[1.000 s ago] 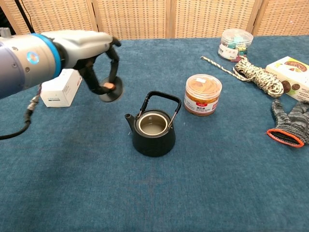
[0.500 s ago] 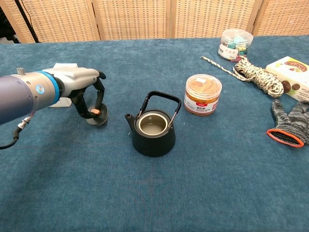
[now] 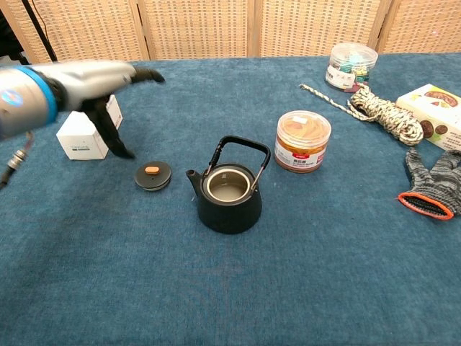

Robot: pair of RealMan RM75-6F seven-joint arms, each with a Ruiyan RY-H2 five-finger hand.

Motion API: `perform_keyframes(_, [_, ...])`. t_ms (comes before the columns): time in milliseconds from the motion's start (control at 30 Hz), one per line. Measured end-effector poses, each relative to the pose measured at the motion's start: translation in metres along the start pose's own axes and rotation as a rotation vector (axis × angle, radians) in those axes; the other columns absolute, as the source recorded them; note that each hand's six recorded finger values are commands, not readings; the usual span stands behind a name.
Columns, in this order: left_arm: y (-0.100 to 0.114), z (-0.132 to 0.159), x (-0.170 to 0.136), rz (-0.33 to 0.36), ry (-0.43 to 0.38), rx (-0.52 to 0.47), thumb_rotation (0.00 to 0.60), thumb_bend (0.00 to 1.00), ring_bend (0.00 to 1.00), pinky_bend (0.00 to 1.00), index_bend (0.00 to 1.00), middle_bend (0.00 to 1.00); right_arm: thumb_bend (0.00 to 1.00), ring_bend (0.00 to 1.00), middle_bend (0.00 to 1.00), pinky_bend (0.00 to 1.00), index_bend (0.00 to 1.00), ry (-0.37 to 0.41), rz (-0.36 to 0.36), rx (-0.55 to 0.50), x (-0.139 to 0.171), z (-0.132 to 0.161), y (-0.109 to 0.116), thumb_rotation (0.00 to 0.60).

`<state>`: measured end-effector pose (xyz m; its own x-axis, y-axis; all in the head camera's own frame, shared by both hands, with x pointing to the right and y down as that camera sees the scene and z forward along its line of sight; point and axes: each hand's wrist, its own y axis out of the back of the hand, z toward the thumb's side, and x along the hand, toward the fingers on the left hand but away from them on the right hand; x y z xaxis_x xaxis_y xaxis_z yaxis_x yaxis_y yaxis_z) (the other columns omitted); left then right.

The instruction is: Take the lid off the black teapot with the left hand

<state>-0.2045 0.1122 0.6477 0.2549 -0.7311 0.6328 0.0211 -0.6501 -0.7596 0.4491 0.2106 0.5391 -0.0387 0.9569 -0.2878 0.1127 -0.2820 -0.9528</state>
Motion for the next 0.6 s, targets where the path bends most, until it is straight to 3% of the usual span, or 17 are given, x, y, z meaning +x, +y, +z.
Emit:
perform_keyframes(200, [0.038,-0.045,-0.036,0.186,-0.004,0.011,0.6,0.05,0.0,0.0,0.0,0.0,0.0,0.0,0.0,0.0,0.0,0.009,-0.007,0.0,0.002,0.004,0.002,0.6])
perform_keyframes(300, [0.047,-0.075,-0.059,0.262,0.002,-0.021,0.6,0.05,0.0,0.0,0.0,0.0,0.0,0.0,0.0,0.0,0.0,0.016,-0.013,0.0,0.004,0.005,0.003,0.6])
perform_keyframes(600, [0.026,-0.191,-0.131,0.384,0.133,-0.163,0.6,0.05,0.0,0.0,0.0,0.0,0.0,0.0,0.0,0.0,0.0,0.035,-0.015,0.017,0.009,0.01,0.003,0.6])
